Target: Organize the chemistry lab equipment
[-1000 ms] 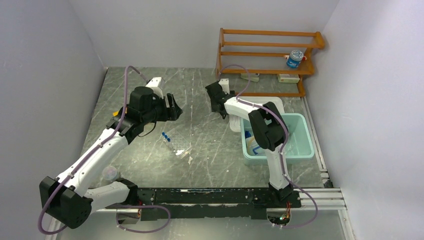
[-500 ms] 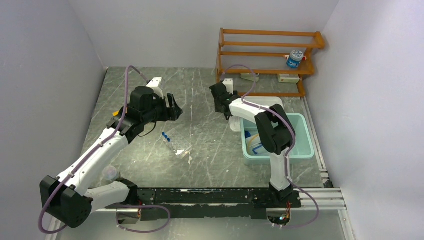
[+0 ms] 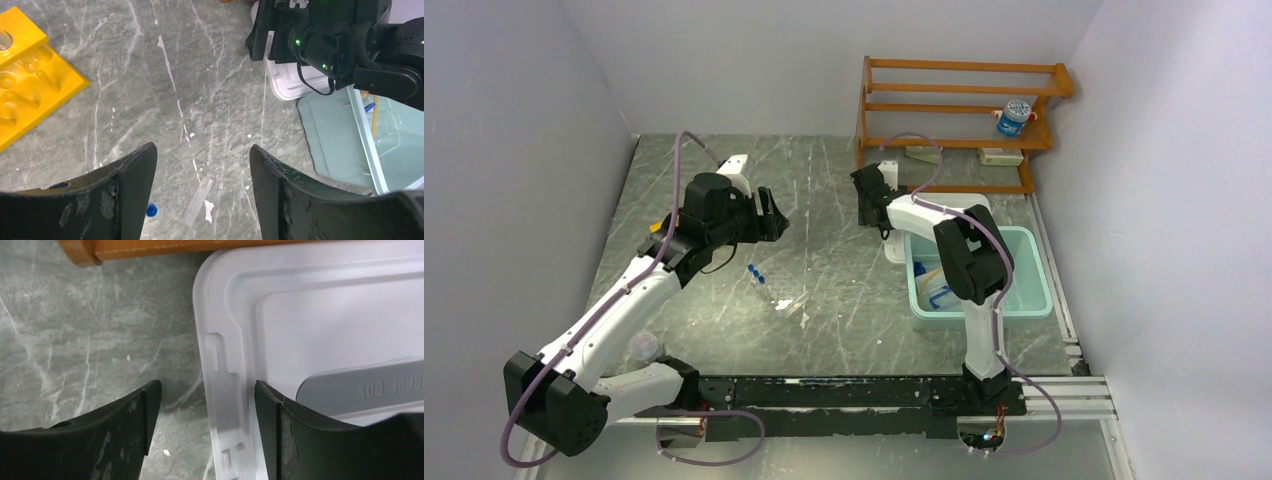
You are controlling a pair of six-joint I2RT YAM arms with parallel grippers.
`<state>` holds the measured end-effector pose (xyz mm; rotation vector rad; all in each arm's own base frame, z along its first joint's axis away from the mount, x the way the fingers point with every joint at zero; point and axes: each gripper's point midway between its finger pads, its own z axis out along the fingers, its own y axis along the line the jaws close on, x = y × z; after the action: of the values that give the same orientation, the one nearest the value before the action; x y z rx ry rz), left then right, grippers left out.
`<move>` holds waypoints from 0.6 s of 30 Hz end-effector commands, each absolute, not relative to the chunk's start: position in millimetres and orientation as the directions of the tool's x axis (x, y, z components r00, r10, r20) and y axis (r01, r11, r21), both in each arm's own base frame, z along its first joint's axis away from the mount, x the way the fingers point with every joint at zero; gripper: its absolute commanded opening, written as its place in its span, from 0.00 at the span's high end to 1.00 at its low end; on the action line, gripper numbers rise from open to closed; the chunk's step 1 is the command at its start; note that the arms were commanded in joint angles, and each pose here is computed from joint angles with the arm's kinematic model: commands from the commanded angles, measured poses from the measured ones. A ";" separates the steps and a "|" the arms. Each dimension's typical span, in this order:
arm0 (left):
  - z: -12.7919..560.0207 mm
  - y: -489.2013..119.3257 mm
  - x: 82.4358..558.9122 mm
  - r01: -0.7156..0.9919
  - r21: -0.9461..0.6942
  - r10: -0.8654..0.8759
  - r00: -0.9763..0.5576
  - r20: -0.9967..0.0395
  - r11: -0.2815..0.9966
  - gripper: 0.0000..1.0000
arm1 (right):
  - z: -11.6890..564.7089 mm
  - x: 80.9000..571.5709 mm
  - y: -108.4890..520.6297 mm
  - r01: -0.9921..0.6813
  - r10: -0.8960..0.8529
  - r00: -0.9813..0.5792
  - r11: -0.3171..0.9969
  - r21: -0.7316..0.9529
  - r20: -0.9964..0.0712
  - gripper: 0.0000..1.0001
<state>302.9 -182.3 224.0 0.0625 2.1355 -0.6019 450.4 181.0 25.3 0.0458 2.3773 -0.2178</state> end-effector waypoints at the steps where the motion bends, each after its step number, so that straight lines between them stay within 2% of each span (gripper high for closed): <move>1: 225.0 -184.4 303.1 0.271 -0.412 -0.183 -0.599 -0.780 0.870 0.28 | 10.9 451.1 184.3 0.083 0.004 -0.768 0.992 -0.094 -0.640 0.30; 4: 224.3 -186.6 302.5 0.279 -0.421 -0.185 -0.601 -0.778 0.863 0.28 | 6.5 449.1 196.0 0.033 -0.004 -0.787 0.998 -0.049 -0.617 0.38; 7: 219.9 -192.9 299.2 0.293 -0.446 -0.185 -0.623 -0.760 0.845 0.29 | 3.4 446.4 207.1 -0.006 -0.008 -0.804 1.000 -0.004 -0.594 0.53; 11: 207.3 -214.5 289.3 0.330 -0.536 -0.198 -0.680 -0.705 0.777 0.31 | 6.2 445.8 211.0 0.001 0.010 -0.804 1.000 0.015 -0.595 0.66; 18: 177.4 -284.0 259.0 0.388 -0.660 -0.166 -0.770 -0.615 0.643 0.30 | 37.2 441.1 232.9 -0.005 0.069 -0.758 0.994 0.111 -0.648 0.76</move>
<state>276.6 -233.5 174.0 0.1046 2.2400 -0.8686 452.5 201.3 23.6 0.0266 2.4383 -0.0387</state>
